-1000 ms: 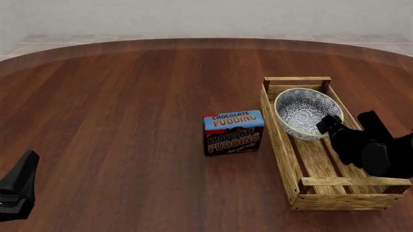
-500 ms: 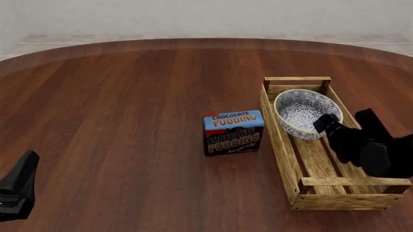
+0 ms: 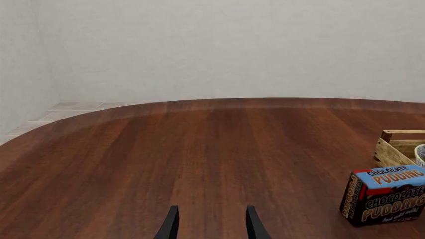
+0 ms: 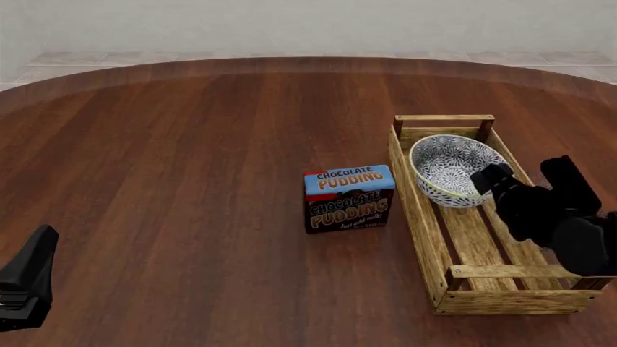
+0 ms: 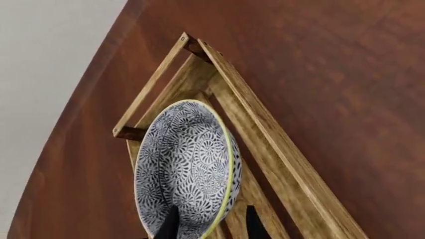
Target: Pick up the bowl on the left and put it in the tray.
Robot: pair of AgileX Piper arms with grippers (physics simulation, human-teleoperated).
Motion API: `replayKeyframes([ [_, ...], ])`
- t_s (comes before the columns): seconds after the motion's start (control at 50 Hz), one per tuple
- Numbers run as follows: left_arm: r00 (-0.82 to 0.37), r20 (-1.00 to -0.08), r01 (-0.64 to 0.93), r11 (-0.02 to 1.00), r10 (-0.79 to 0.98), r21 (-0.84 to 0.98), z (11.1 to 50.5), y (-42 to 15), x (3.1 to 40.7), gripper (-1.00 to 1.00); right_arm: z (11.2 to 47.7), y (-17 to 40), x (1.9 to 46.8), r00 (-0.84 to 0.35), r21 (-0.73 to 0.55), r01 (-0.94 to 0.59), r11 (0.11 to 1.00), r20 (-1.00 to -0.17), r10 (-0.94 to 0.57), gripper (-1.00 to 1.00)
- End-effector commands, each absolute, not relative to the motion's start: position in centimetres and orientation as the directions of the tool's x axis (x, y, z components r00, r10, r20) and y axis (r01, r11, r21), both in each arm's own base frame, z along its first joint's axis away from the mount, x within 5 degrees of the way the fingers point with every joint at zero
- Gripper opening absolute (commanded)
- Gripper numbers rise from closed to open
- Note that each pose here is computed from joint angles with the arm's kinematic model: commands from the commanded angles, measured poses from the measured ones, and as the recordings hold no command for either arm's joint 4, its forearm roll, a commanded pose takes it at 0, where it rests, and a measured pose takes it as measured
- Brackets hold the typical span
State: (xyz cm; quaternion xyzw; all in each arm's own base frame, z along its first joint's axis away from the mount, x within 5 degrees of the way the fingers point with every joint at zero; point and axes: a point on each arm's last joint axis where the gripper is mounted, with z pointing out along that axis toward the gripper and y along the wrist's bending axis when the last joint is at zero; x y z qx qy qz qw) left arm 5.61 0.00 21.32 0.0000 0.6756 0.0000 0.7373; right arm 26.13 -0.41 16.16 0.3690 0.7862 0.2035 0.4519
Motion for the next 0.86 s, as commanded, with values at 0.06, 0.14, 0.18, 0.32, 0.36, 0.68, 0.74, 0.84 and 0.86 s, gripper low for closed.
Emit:
replayKeyframes([
  [0.06, 0.087, -0.996, 0.000, 1.000, 0.000, 0.000, 21.3, 0.0, 5.6, 1.00, 18.6, 0.4, 24.3, -0.317, 0.667, 0.340, 0.663, -0.583, 0.748, 1.00],
  [0.14, 0.087, -0.996, 0.000, 1.000, 0.000, 0.000, 21.3, 0.0, 5.6, 1.00, 19.1, 0.6, 23.8, -0.318, 0.671, 0.328, 0.665, -0.584, 0.747, 1.00],
  [0.18, 0.087, -0.996, 0.000, 1.000, 0.000, 0.000, 21.3, 0.0, 5.6, 1.00, 19.3, 0.8, 23.6, -0.320, 0.673, 0.320, 0.666, -0.585, 0.745, 1.00],
  [0.32, 0.087, -0.996, 0.000, 1.000, 0.000, 0.000, 21.3, 0.0, 5.6, 1.00, 20.2, 1.2, 22.9, -0.326, 0.678, 0.292, 0.675, -0.592, 0.737, 1.00],
  [0.36, 0.087, -0.996, 0.000, 1.000, 0.000, 0.000, 21.3, 0.0, 5.6, 1.00, 20.4, 1.4, 22.6, -0.329, 0.679, 0.284, 0.677, -0.594, 0.734, 1.00],
  [0.68, 0.087, -0.996, 0.000, 1.000, 0.000, 0.000, 21.3, 0.0, 5.6, 1.00, 23.3, 2.3, 19.9, -0.335, 0.689, 0.198, 0.697, -0.621, 0.709, 1.00],
  [0.74, 0.087, -0.996, 0.000, 1.000, 0.000, 0.000, 21.3, 0.0, 5.6, 1.00, 23.9, 2.3, 19.4, -0.333, 0.684, 0.185, 0.706, -0.632, 0.700, 1.00],
  [0.84, 0.087, -0.996, 0.000, 1.000, 0.000, 0.000, 21.3, 0.0, 5.6, 1.00, 24.2, 2.6, 19.1, -0.340, 0.686, 0.166, 0.708, -0.634, 0.695, 1.00],
  [0.86, 0.087, -0.996, 0.000, 1.000, 0.000, 0.000, 21.3, 0.0, 5.6, 1.00, 24.3, 2.6, 19.0, -0.339, 0.687, 0.166, 0.707, -0.634, 0.695, 1.00],
])
